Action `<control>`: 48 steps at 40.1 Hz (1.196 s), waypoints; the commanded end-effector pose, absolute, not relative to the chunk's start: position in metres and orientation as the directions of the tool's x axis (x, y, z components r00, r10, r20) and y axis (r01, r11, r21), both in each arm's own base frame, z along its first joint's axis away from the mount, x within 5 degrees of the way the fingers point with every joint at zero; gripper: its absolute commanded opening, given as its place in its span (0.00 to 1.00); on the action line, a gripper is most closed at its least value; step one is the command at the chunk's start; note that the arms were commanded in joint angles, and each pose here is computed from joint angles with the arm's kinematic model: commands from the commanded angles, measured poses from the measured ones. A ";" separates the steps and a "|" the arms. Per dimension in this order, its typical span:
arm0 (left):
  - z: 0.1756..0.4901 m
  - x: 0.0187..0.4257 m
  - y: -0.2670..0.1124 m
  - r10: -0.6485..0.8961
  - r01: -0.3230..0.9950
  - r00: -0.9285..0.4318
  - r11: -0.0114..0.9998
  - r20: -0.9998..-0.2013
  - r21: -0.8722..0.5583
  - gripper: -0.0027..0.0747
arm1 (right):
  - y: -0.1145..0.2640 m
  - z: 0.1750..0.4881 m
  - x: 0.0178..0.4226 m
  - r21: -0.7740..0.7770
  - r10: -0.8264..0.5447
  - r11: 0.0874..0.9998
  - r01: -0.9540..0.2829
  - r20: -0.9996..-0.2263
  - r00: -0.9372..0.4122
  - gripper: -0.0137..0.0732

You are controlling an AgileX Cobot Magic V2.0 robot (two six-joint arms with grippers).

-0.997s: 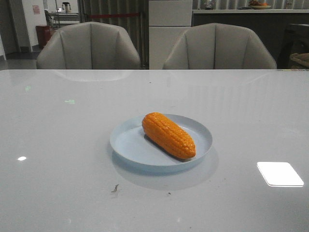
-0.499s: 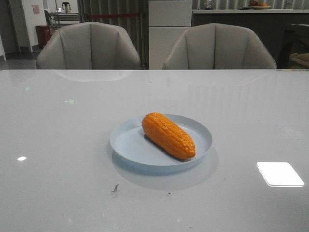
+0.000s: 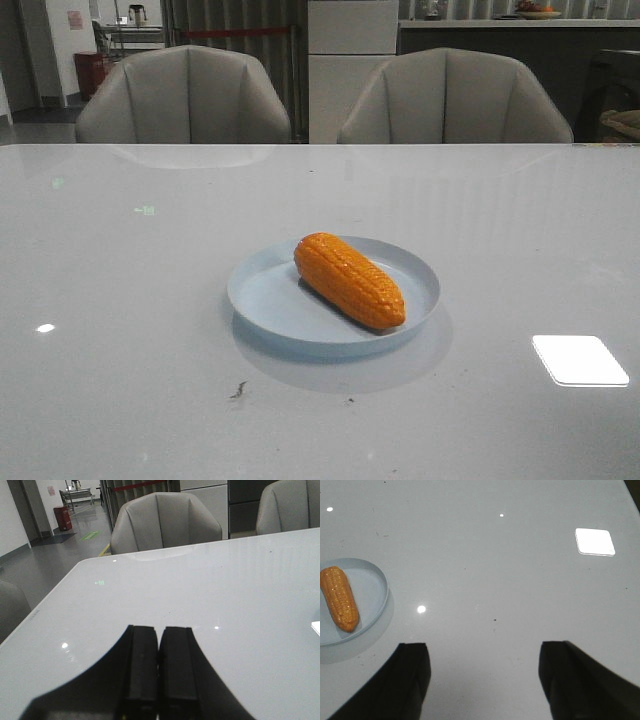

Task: Place corn on plate with both arms

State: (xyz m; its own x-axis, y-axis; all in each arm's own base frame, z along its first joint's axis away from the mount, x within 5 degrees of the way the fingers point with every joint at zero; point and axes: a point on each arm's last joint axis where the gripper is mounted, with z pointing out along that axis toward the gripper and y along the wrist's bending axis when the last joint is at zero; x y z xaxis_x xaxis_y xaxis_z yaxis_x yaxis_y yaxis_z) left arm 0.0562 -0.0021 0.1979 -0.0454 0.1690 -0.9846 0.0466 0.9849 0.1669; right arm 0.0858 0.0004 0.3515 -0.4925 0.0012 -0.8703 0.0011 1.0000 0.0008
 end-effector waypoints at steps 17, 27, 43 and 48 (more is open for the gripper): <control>0.193 0.056 -0.002 0.142 0.035 0.021 0.989 -0.990 0.142 0.16 | 0.000 0.365 0.089 -0.011 -0.010 1.000 0.000 -0.912 -0.409 0.81; 0.193 0.056 -0.002 0.142 0.035 0.021 0.989 -0.990 0.142 0.16 | -0.001 0.365 0.089 -0.018 -0.016 1.000 0.002 -0.914 -0.405 0.81; 0.193 0.056 -0.002 0.142 0.035 0.021 0.989 -0.990 0.142 0.16 | 0.002 0.370 0.083 0.023 0.017 1.000 -0.018 -0.953 -0.301 0.46; 0.193 0.056 -0.002 0.142 0.035 0.021 0.989 -0.990 0.142 0.16 | 0.007 0.363 0.076 0.122 0.104 0.991 -0.060 -0.965 -0.240 0.22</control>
State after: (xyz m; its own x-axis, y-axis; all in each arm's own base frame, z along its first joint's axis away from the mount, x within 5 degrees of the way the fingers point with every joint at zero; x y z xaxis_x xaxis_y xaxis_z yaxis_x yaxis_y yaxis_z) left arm 0.0562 -0.0022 0.1979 -0.0456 0.1607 -0.9859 0.0473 0.9862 0.1586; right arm 0.0777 0.0044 0.3517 -0.3811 0.0499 -0.9232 -0.0300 0.9973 0.0663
